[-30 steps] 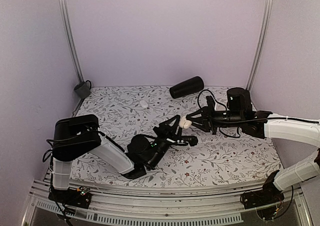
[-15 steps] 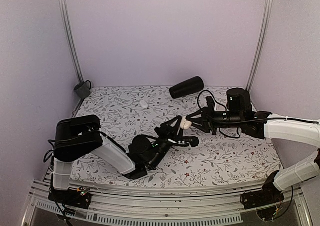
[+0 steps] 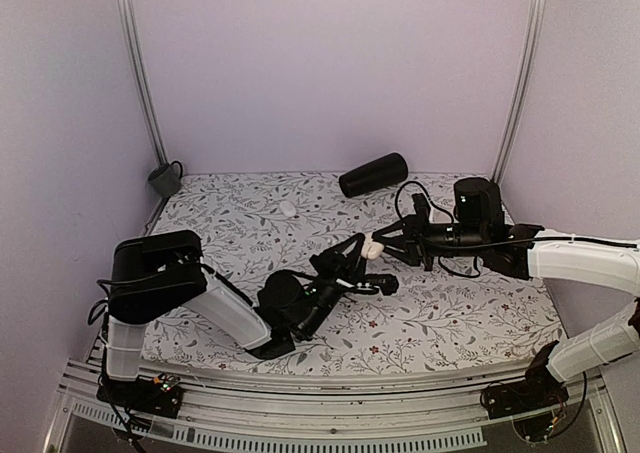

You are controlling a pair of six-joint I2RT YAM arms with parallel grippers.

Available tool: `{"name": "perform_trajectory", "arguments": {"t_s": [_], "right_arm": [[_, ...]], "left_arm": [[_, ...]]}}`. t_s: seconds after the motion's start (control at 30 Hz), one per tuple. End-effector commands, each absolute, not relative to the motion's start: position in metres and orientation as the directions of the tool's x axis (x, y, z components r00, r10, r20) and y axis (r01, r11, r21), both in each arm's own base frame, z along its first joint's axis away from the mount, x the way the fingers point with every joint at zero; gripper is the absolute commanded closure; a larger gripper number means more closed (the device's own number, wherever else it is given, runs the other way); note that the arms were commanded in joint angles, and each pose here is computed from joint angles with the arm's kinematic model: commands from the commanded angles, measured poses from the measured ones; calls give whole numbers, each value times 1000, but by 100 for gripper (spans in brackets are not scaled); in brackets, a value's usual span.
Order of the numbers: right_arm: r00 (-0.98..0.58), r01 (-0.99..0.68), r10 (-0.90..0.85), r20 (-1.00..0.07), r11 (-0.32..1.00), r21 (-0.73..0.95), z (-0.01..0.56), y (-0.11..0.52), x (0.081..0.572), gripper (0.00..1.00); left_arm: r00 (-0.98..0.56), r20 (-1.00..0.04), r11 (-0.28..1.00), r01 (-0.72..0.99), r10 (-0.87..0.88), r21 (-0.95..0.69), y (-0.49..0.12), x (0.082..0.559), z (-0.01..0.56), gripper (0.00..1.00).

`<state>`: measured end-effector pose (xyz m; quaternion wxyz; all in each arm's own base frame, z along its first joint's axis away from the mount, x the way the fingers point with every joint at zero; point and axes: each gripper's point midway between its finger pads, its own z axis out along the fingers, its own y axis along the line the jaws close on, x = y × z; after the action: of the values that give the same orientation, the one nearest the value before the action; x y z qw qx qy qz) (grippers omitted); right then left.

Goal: Insert the wireless bluetooth earbuds into the charging case
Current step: Pass from the right arm to the left, then pass from the left arm to the right

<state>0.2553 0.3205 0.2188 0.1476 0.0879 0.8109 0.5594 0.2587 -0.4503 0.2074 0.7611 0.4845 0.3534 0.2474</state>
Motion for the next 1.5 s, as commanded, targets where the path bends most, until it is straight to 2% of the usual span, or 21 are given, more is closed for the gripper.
{"name": "perform_trajectory", "arguments": {"t_s": [0.0, 0.07, 0.2, 0.3, 0.37, 0.53, 0.63, 0.73, 0.83, 1.0, 1.23, 1.47], "right_arm": [[-944, 0, 304, -128, 386, 922, 203, 319, 253, 94], [-939, -6, 315, -140, 390, 921, 204, 316, 253, 86], [-931, -28, 322, -170, 404, 914, 205, 313, 254, 58], [-907, -78, 343, -245, 434, 898, 215, 306, 258, 40], [-878, -130, 357, -318, 460, 878, 226, 299, 262, 31], [-758, -296, 376, -533, 530, 794, 258, 280, 272, 18], [-665, -384, 364, -652, 582, 717, 272, 270, 276, 15], [-580, -472, 335, -743, 604, 642, 282, 267, 278, 12], [-519, -583, 257, -816, 591, 557, 291, 275, 272, 12], [-448, -727, 145, -882, 516, 453, 298, 290, 255, 13], [-431, -825, 15, -902, 398, 401, 282, 324, 230, 15], [-464, -865, -63, -884, 246, 437, 277, 356, 216, 21]], "left_arm": [[701, -441, 675, -77, 560, 734, -432, 234, 276, 100], [687, -465, 678, -54, 558, 733, -431, 237, 273, 100], [651, -538, 692, 26, 536, 722, -429, 242, 271, 100], [594, -627, 700, 144, 504, 700, -427, 248, 265, 100], [542, -718, 717, 273, 436, 641, -426, 251, 265, 100], [315, -877, 575, 666, 362, 476, -444, 249, 234, 100], [160, -948, 497, 820, 276, 284, -446, 240, 233, 100], [19, -974, 390, 914, 224, 108, -445, 233, 234, 100], [-98, -976, 324, 946, 193, -31, -438, 231, 235, 100], [-306, -941, 143, 948, 146, -286, -421, 225, 238, 100], [-439, -893, 14, 898, 101, -440, -402, 219, 248, 100], [-468, -871, -82, 872, 149, -483, -407, 207, 248, 100]]}}
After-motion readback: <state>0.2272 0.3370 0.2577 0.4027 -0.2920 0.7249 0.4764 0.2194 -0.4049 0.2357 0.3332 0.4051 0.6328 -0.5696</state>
